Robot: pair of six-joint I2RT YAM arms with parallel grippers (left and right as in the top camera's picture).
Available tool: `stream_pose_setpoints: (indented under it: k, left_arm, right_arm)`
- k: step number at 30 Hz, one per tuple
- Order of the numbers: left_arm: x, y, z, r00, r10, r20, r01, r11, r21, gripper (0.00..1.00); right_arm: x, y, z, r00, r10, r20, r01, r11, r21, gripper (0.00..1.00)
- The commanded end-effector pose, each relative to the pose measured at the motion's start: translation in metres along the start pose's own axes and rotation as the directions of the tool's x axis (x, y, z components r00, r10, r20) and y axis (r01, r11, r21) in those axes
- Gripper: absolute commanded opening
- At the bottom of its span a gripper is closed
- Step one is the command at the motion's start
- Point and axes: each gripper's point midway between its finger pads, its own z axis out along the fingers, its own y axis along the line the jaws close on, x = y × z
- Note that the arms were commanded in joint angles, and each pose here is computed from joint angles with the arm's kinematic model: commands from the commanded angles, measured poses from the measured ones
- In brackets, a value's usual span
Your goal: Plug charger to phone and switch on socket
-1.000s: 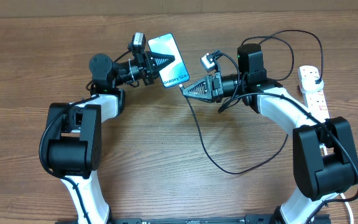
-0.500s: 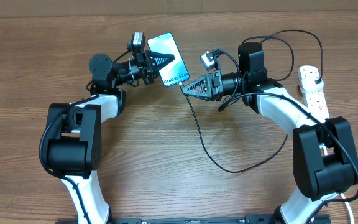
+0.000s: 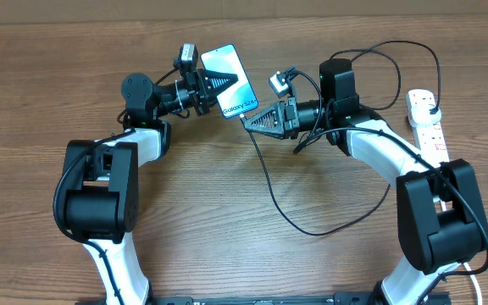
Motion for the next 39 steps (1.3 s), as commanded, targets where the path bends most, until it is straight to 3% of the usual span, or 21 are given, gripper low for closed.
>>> stream_pose_setpoints:
  k: [1,39]
  left_arm:
    - [-0.0048,-0.0132,0.0,0.998,0.066,0.013,-0.067,0.998,0.017,0.04]
    - [-0.0015,-0.0125,0.0,0.998,0.067,-0.006,-0.067,0.998,0.013,0.04]
  right_arm:
    - [-0.0006,0.0101,-0.0009,1.0,-0.025,0.008,0.025,1.0,0.002,0.04]
    - [-0.0085,0.0078,-0.0037,0.998,-0.048,0.043,0.047,0.999,0.024,0.04]
